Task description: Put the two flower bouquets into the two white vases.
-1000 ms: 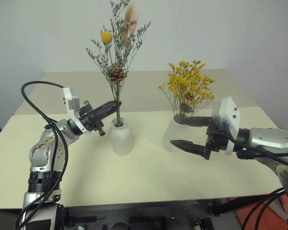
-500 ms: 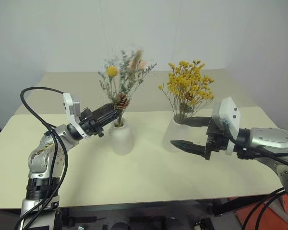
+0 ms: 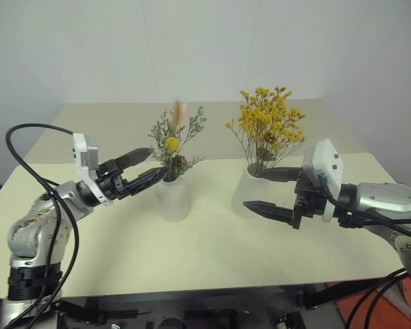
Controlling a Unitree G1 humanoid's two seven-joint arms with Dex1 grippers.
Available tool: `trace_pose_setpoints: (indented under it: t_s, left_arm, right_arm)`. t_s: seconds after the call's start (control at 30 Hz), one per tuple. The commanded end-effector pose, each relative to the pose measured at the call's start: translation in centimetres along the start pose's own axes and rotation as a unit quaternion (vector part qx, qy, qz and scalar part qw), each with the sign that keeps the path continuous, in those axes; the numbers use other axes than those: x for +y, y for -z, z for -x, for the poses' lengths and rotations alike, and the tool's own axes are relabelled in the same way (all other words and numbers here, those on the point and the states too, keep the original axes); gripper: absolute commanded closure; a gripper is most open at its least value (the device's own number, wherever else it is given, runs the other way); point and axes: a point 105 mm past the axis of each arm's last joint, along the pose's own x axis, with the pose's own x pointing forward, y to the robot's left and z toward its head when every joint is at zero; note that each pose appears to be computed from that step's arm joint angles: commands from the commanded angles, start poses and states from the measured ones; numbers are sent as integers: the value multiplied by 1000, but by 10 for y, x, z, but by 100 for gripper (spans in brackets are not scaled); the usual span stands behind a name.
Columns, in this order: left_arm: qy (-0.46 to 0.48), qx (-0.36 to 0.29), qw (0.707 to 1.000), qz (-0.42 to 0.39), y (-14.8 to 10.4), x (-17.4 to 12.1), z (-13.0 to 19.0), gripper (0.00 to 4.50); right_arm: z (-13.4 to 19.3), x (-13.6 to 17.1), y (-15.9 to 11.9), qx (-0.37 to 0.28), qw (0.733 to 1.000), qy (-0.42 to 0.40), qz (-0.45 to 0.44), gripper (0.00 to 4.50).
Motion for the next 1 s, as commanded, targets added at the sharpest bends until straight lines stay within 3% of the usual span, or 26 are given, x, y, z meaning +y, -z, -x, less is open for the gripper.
trace_pose_setpoints:
  t_s: [0.03, 0.27, 0.4, 1.0]
  left_arm:
    - [48, 27, 997, -48, -18, -16, 10, 2]
    - [148, 140, 970, -133, -17, -38, 26, 2]
    - [170, 139, 966, -138, -22, -48, 23, 2]
    - [192, 189, 955, -128, 0, -58, 18, 2]
  right_arm:
    - [6, -2, -8, -8, 1000, 4, 18, 0]
    - [10, -8, -6, 0, 1000, 8, 19, 0]
    - [13, -12, -4, 6, 1000, 11, 19, 0]
    - [30, -8, 3, 3, 999, 13, 49, 0]
